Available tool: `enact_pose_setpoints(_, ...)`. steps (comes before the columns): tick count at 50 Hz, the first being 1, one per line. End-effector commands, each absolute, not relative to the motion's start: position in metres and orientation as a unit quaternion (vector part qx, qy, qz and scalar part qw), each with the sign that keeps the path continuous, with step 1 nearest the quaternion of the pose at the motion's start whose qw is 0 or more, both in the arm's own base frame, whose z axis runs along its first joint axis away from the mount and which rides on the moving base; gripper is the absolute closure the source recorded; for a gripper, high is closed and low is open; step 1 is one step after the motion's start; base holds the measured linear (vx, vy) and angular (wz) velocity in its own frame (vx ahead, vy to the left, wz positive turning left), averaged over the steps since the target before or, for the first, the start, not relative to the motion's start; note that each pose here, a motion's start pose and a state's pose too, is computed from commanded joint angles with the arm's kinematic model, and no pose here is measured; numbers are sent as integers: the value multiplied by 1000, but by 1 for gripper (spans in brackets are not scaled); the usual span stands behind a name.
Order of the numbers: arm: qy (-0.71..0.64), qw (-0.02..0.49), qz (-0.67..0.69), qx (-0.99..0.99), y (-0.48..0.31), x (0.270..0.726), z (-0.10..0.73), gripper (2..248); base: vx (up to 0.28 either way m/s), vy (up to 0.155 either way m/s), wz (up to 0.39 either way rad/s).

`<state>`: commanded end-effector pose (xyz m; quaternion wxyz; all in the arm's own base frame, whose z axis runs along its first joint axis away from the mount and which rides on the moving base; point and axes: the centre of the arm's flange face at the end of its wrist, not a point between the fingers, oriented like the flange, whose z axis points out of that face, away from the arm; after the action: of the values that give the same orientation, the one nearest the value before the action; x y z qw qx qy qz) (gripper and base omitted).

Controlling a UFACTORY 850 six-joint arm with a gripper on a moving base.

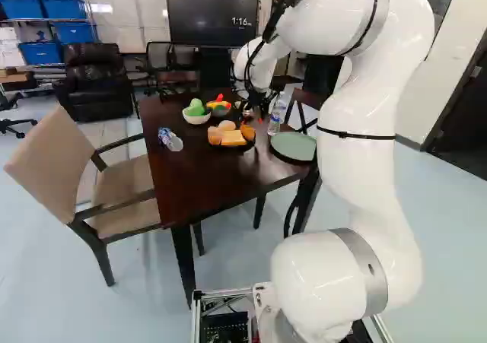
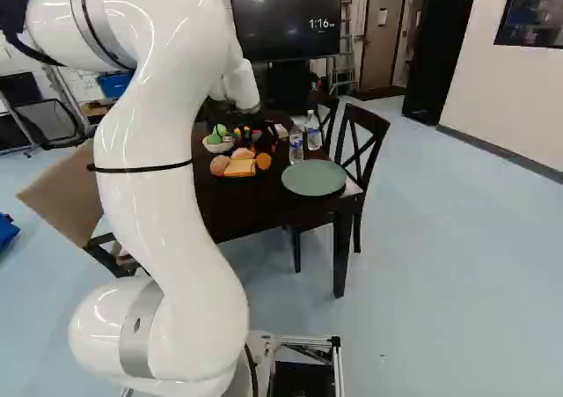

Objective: Move the croissant to the empty plate

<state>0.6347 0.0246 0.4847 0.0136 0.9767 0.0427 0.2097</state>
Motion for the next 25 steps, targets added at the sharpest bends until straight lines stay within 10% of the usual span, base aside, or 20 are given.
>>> enact_pose_setpoints(25,43,14,209,977,25,634,485,96,0,0,0)
